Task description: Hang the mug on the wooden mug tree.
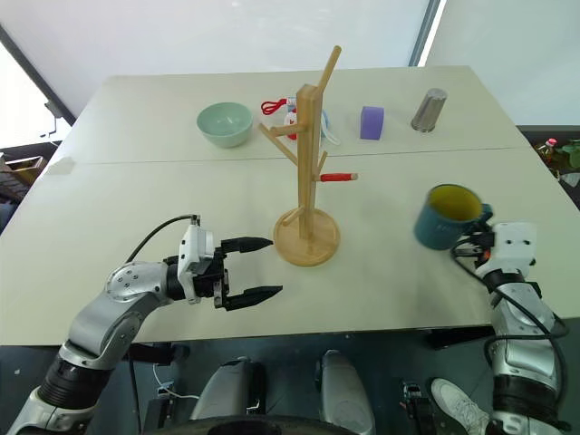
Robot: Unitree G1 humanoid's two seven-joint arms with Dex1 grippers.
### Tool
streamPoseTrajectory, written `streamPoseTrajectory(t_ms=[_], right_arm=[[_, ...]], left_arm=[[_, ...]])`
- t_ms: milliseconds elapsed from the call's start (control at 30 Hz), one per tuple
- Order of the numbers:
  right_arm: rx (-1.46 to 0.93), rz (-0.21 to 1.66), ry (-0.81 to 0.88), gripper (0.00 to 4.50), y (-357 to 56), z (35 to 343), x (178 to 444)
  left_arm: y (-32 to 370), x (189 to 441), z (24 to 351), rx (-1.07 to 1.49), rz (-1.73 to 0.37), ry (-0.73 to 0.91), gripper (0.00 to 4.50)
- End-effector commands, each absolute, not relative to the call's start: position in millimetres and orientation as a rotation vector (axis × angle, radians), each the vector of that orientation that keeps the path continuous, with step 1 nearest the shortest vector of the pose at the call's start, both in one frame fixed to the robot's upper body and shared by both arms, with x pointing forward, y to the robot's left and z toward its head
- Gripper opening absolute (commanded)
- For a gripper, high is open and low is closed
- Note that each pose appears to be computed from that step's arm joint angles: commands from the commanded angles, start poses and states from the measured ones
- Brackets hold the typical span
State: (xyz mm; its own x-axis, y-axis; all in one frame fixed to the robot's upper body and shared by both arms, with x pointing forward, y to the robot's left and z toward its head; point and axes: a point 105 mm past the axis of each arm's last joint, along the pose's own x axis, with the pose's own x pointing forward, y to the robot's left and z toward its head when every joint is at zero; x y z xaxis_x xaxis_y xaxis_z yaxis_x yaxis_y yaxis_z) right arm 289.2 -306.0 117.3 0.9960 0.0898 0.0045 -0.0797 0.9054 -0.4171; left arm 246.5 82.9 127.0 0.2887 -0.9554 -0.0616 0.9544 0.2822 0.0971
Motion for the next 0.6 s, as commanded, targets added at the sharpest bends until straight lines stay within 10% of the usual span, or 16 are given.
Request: streamPoseTrajectory(t_ms=[33,600], right_arm=[[-0.639,0.422,-0.181,0.08,-236.6,164.8,276.4],[-0.854,0.745,-0.300,0.08,-163.2,244.0,276.0]], left_arm=[[90.8,249.1,134.4,0.128,-1.258,-0.038,4.50],[104.5,259.9,176.4,0.043,-1.268,-0.135,4.50]])
